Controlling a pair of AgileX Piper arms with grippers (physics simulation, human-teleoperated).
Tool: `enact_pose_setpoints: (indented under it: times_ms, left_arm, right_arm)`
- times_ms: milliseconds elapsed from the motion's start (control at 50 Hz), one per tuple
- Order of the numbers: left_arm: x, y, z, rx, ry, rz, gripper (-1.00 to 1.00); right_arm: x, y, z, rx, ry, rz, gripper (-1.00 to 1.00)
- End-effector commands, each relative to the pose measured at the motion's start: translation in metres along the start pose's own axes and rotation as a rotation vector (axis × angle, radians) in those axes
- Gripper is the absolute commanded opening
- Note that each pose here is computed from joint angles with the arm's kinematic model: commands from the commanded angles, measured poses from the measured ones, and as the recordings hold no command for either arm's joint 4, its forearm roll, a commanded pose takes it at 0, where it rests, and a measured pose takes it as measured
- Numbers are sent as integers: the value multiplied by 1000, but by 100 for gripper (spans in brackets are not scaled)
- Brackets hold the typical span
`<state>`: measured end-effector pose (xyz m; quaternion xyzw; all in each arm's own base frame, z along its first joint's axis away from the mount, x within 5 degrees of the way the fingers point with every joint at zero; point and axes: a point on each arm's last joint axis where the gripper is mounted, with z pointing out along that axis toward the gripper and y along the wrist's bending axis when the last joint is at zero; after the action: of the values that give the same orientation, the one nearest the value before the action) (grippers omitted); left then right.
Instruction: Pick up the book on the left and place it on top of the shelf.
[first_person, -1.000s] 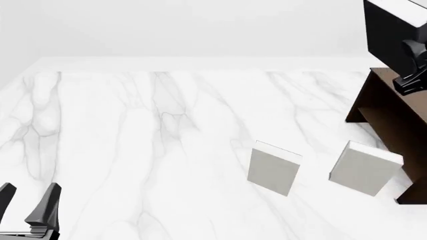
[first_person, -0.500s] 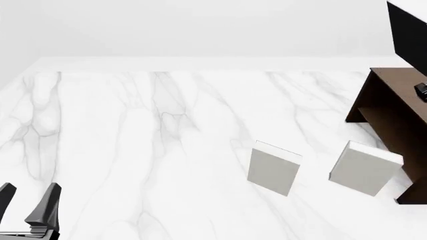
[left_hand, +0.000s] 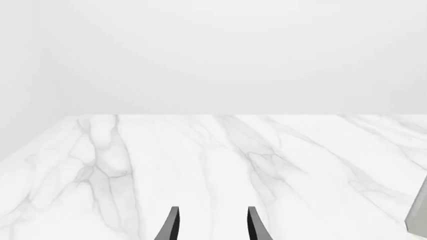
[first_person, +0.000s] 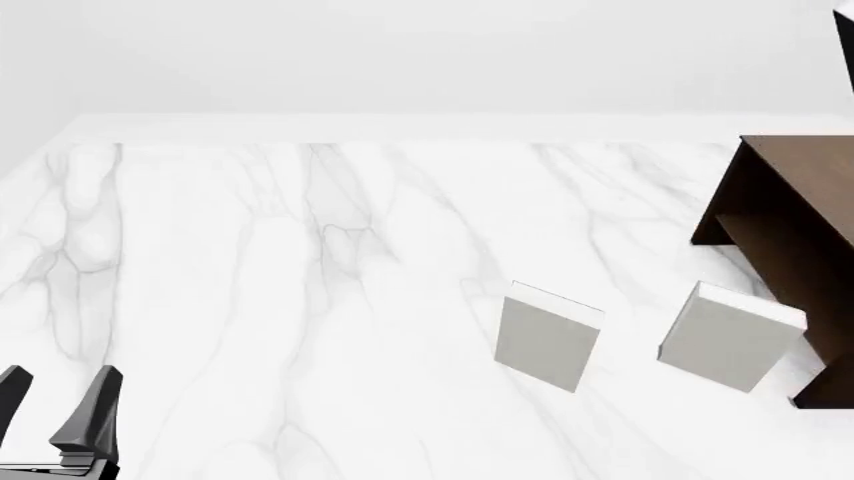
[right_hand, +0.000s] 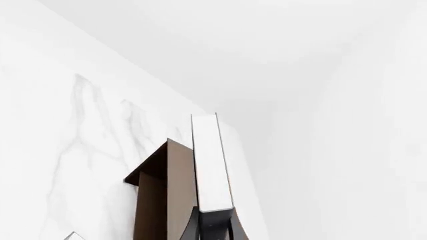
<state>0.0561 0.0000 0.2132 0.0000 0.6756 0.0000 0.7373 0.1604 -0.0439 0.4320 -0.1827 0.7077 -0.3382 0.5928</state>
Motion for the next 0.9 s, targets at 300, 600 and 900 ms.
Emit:
enact_pose_setpoints:
  times_ms: [300,600,900]
  left_arm:
    - [0,0,0,0,0,0,100]
    - [0,0,0,0,0,0,100]
    - [0,0,0,0,0,0,100]
  right_arm:
    - [3,-18,-3,87,44,-1,-100]
    - [9,-23,4,110,79,-30,-100]
    - [16,-27,10,135,113,-48,-100]
